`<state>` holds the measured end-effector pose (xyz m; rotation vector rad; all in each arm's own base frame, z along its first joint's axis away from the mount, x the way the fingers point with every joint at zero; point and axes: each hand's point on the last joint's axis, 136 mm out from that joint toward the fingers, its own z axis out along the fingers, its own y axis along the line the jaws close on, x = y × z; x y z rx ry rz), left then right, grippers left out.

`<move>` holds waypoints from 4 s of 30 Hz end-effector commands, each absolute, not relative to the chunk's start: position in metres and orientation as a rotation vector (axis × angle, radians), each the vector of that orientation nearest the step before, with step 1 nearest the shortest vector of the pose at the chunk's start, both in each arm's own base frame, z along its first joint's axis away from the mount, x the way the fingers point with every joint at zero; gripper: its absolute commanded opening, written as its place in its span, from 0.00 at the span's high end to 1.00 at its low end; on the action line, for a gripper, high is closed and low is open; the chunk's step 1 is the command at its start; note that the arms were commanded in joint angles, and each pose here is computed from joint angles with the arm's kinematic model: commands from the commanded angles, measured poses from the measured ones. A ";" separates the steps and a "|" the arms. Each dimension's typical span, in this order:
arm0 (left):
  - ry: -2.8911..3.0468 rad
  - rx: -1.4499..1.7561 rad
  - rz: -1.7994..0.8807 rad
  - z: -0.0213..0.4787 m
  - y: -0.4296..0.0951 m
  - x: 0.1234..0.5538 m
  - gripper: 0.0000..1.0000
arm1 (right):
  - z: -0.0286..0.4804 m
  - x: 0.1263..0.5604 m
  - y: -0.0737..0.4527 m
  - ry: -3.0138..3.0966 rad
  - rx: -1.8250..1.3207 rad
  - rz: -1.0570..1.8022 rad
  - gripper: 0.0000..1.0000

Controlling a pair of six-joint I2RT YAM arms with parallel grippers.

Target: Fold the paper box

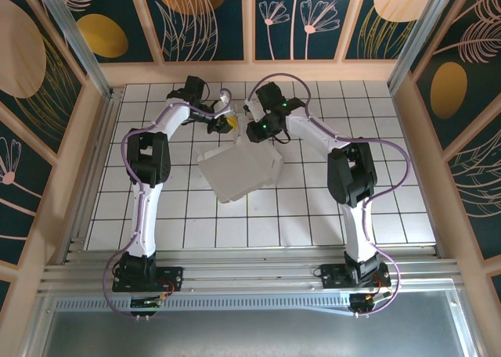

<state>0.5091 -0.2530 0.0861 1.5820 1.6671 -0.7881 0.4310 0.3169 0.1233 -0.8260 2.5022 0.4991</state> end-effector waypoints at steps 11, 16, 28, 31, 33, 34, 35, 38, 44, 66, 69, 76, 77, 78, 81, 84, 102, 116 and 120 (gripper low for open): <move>1.622 1.670 -0.914 0.077 -0.279 0.476 0.75 | 0.169 0.430 0.348 2.345 -0.905 0.580 0.80; 1.684 1.585 -0.870 0.073 -0.289 0.492 0.75 | 0.171 0.428 0.348 2.339 -0.906 0.589 0.80; 1.639 1.506 -0.906 0.083 -0.303 0.493 0.71 | 0.166 0.426 0.346 2.343 -0.898 0.601 0.79; 1.644 1.490 -0.900 0.084 -0.303 0.495 0.76 | 0.167 0.426 0.345 2.346 -0.885 0.618 0.77; 1.656 1.471 -0.891 0.084 -0.302 0.497 0.77 | 0.169 0.426 0.344 2.346 -0.872 0.630 0.71; 1.659 1.468 -0.887 0.084 -0.301 0.497 0.78 | 0.170 0.427 0.342 2.344 -0.864 0.633 0.67; 1.662 1.466 -0.885 0.083 -0.301 0.497 0.79 | 0.172 0.427 0.341 2.341 -0.858 0.638 0.63; 1.675 1.462 -0.874 0.082 -0.301 0.498 0.79 | 0.183 0.427 0.338 2.327 -0.836 0.666 0.55; 1.691 1.449 -0.860 0.081 -0.300 0.502 0.81 | 0.209 0.421 0.336 2.294 -0.764 0.835 0.46; 1.700 1.350 -0.852 0.088 -0.307 0.516 0.90 | 0.155 0.419 0.295 2.398 -0.530 0.971 0.66; 1.703 1.299 -0.848 0.092 -0.310 0.523 0.99 | 0.152 0.419 0.298 2.395 -0.530 0.982 0.69; 1.688 1.286 -0.804 0.094 -0.316 0.528 0.81 | 0.146 0.422 0.296 2.404 -0.532 0.961 0.72; 1.685 1.285 -0.808 0.094 -0.316 0.528 0.80 | 0.145 0.422 0.296 2.405 -0.530 0.960 0.73; 1.686 1.282 -0.812 0.094 -0.316 0.528 0.80 | 0.144 0.423 0.296 2.405 -0.528 0.959 0.73; 1.684 1.281 -0.812 0.094 -0.317 0.529 0.85 | 0.142 0.422 0.296 2.411 -0.529 0.962 0.73; 1.684 1.282 -0.817 0.094 -0.317 0.528 0.98 | 0.142 0.422 0.296 2.411 -0.533 0.961 0.74; 1.813 1.045 -0.706 0.094 -0.317 0.557 0.77 | 0.141 0.422 0.295 2.410 -0.494 0.994 0.74; 1.883 0.949 -0.707 0.092 -0.314 0.564 0.80 | 0.141 0.421 0.293 2.412 -0.497 0.980 0.74; 1.871 0.933 -0.743 0.095 -0.318 0.563 0.73 | 0.141 0.422 0.292 2.413 -0.495 0.979 0.74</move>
